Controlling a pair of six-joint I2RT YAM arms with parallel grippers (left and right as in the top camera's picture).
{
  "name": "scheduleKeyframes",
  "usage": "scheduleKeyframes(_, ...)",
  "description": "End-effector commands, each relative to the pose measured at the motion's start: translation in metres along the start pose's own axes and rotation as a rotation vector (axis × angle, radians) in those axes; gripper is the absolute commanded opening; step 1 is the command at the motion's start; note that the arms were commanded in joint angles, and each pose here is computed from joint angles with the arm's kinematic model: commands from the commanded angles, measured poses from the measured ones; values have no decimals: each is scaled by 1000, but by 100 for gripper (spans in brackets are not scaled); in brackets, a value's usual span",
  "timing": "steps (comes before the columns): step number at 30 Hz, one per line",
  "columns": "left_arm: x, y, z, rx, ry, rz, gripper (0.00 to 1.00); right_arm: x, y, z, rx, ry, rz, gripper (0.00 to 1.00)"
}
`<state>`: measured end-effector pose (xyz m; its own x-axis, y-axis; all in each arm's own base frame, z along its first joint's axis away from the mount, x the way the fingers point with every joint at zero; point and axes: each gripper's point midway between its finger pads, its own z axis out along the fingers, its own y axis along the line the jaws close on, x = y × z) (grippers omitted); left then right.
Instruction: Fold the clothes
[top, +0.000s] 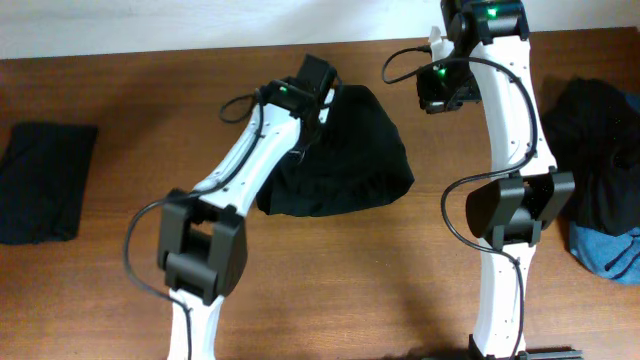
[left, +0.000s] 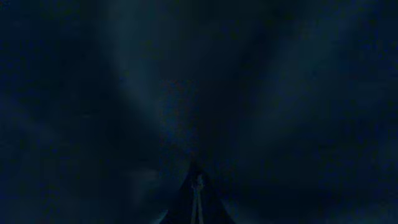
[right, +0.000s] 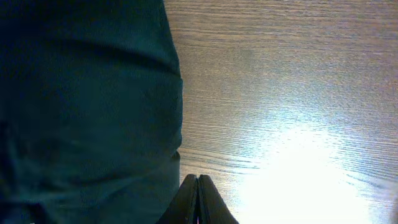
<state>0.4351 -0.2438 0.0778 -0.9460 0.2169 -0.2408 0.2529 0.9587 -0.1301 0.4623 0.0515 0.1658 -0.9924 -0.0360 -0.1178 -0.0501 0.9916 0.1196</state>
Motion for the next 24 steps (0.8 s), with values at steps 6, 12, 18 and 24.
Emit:
scheduleKeyframes(6, 24, 30, 46, -134, 127, -7, 0, 6, 38, -14, -187, -9, -139, 4)
scheduleKeyframes(12, 24, 31, 50, -141, 129, -7, 0, 11, 67, -21, -353, -15, -224, 4)
scheduleKeyframes(18, 26, 42, 48, -205, 132, 7, 0, 22, 81, -6, -362, 43, -274, 4)
scheduleKeyframes(24, 26, 44, 47, -213, 134, 22, 0, 31, 100, 26, -369, 99, -311, 4)
